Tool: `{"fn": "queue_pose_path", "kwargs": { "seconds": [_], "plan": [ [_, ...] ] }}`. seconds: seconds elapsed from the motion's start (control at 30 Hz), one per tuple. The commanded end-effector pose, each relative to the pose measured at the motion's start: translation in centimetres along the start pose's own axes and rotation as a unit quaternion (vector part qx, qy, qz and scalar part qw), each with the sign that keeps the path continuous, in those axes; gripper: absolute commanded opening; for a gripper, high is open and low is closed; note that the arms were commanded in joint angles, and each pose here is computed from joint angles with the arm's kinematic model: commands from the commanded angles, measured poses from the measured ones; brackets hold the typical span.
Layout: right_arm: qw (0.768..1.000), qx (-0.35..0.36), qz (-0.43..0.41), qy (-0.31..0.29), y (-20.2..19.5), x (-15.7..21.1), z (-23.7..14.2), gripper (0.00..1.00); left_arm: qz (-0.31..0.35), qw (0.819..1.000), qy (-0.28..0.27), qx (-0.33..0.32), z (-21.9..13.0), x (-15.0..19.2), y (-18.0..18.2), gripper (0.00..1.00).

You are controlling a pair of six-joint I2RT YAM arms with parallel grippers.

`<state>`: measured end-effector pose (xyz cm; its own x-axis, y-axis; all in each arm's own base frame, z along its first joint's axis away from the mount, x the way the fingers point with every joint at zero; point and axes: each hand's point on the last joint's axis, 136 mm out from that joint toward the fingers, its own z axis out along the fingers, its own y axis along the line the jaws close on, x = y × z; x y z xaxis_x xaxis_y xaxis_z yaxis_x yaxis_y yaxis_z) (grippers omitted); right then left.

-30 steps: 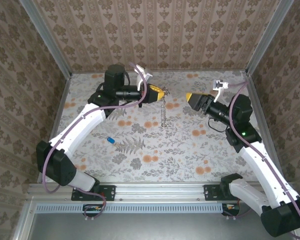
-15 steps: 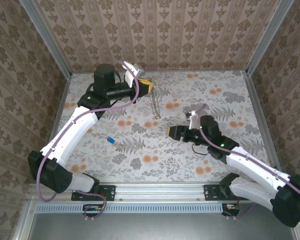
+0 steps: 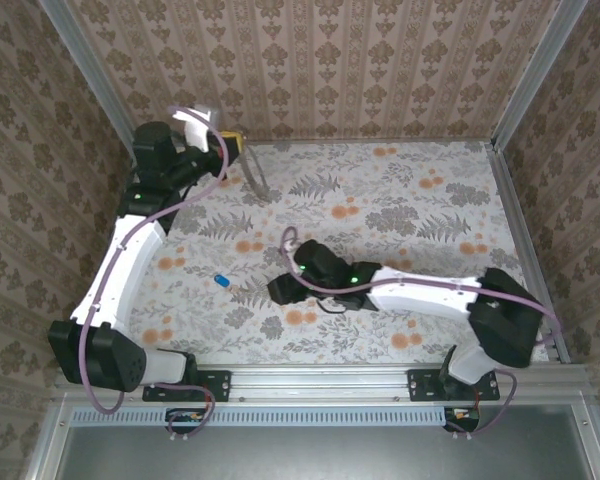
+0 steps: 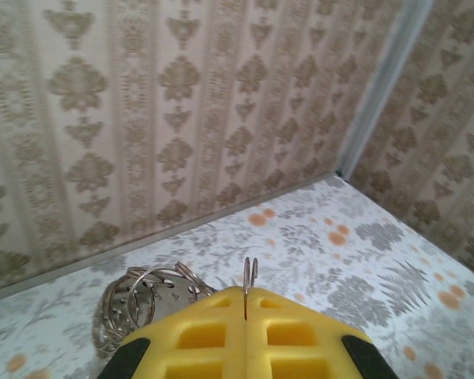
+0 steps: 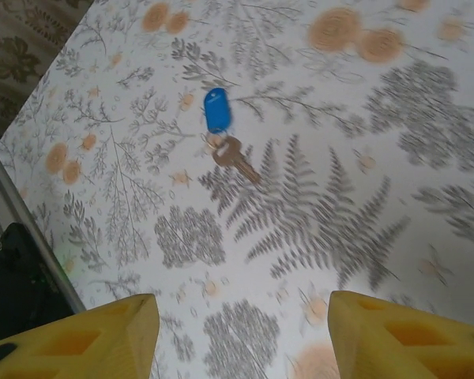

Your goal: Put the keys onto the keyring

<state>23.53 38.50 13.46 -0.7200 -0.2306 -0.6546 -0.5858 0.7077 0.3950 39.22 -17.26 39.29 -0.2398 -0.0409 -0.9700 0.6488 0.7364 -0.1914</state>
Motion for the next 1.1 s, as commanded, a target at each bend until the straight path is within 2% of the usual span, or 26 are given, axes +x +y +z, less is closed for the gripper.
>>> {"fn": "queue_pose_path", "kwargs": {
  "seconds": [0.0, 0.2, 0.43, 0.6, 0.77, 1.07],
  "plan": [
    [0.996, 0.039, -0.071, 0.033, 0.0, 0.3, 2.7, 0.58, -0.01, 0.999, -0.051, -0.01, -1.9, -3.0, 0.9, 0.0],
    [0.988, 0.034, -0.135, 0.072, 1.4, 0.3, 7.3, 0.51, -0.029, 0.997, -0.062, -0.033, -3.9, -3.9, 3.7, 0.0],
    [0.977, 0.032, -0.179, 0.108, 2.2, 0.2, 10.8, 0.51, -0.059, 0.993, -0.083, -0.061, -5.8, -4.1, 6.5, 0.0],
    [0.97, 0.034, -0.203, 0.129, 2.6, 0.5, 12.6, 0.5, -0.062, 0.993, -0.085, -0.057, -6.6, -4.3, 6.8, 0.0],
    [0.964, 0.035, -0.223, 0.143, 3.0, 0.8, 14.3, 0.45, -0.066, 0.992, -0.091, -0.062, -7.4, -4.7, 7.4, 0.0],
    [0.955, 0.031, -0.25, 0.158, 4.3, 1.4, 16.6, 0.44, -0.07, 0.99, -0.096, -0.07, -8.8, -5.1, 8.1, 0.0]
  ]
}}
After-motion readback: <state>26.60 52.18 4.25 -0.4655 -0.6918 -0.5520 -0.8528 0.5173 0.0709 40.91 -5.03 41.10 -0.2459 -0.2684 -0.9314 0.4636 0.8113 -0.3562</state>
